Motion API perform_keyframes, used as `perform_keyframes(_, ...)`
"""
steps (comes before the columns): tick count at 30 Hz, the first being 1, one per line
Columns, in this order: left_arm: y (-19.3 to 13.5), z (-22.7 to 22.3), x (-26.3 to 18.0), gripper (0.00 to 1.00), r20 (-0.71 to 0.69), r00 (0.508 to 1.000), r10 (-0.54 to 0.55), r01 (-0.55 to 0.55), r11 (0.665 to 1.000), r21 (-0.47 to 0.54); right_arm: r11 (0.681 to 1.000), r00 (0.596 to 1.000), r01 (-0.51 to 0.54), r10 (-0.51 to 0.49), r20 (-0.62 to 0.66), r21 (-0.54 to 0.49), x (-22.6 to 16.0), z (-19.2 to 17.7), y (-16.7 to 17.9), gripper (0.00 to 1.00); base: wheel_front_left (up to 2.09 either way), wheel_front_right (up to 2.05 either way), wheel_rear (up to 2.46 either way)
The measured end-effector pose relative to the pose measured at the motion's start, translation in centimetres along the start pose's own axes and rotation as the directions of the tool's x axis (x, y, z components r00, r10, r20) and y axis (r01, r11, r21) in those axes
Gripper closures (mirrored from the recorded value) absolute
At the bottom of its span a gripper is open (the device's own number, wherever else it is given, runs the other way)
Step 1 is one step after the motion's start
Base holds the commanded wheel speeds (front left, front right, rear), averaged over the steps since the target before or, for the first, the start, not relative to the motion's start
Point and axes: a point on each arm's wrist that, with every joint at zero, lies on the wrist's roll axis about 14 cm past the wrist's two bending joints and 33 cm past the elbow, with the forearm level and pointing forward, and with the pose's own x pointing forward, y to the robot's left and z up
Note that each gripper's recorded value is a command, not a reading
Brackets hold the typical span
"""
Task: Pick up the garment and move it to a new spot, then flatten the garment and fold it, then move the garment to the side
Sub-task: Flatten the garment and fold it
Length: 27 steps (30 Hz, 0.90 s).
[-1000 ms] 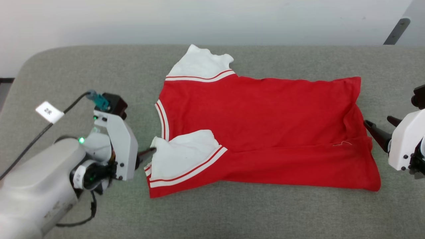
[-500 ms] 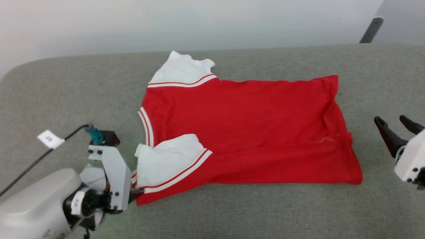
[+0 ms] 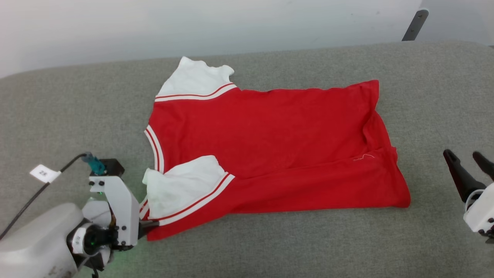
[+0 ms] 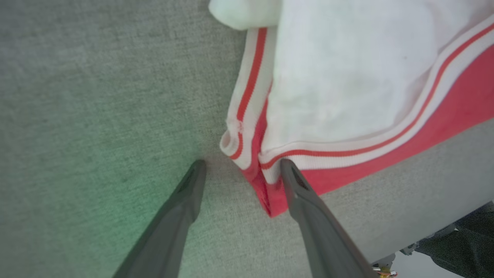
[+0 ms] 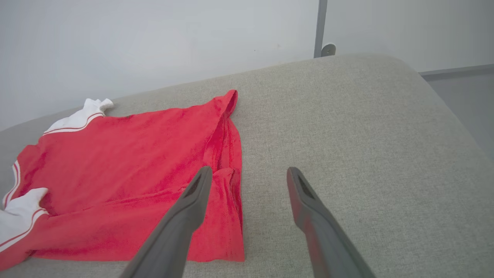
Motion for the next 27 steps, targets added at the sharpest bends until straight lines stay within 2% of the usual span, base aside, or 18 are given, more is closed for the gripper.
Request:
perform_keyframes(3,-0.2,0.0,0.3,0.00,-0.006,1.000,-0.023,0.023,0.999,-0.028,1.000,1.000,0.001,-0.001,-0.019,0.014,-0.2,-0.5,0.1,0.00,0.00,0.00,0.00)
perform_keyframes(4,-0.2,-0.1,0.4,0.10,-0.011,1.000,-0.028,0.027,0.999,-0.037,1.000,1.000,-0.001,0.001,-0.024,0.014,-0.3,-0.5,0.2,0.00,0.00,0.00,0.00)
perform_keyframes(5,-0.3,-0.1,0.4,0.70,-0.017,0.999,-0.032,0.031,0.999,-0.039,1.000,1.000,-0.001,0.002,-0.031,0.014,-0.3,-0.6,0.2,0.00,0.00,0.00,0.00)
perform_keyframes(6,-0.2,-0.1,0.5,1.00,-0.016,0.999,-0.035,0.034,0.999,-0.038,1.000,0.999,-0.001,0.002,-0.040,0.016,-0.3,-0.7,0.2,0.00,0.00,0.00,0.00)
perform_keyframes(13,0.1,0.2,0.7,1.00,-0.012,0.999,-0.041,0.040,0.997,-0.063,1.000,0.985,-0.012,0.016,-0.171,0.023,0.0,-3.2,0.7,0.00,0.00,0.00,0.00)
perform_keyframes(21,0.4,0.5,1.1,1.00,-0.002,0.999,-0.050,0.049,0.997,-0.066,0.999,0.935,-0.033,0.040,-0.351,0.025,0.6,-6.8,1.6,0.00,0.00,0.00,0.00)
perform_keyframes(27,0.2,0.9,1.4,1.00,0.005,0.998,-0.063,0.064,0.996,-0.065,0.999,0.904,-0.031,0.023,-0.428,-0.011,2.4,-8.2,1.7,0.00,0.00,0.00,0.00)
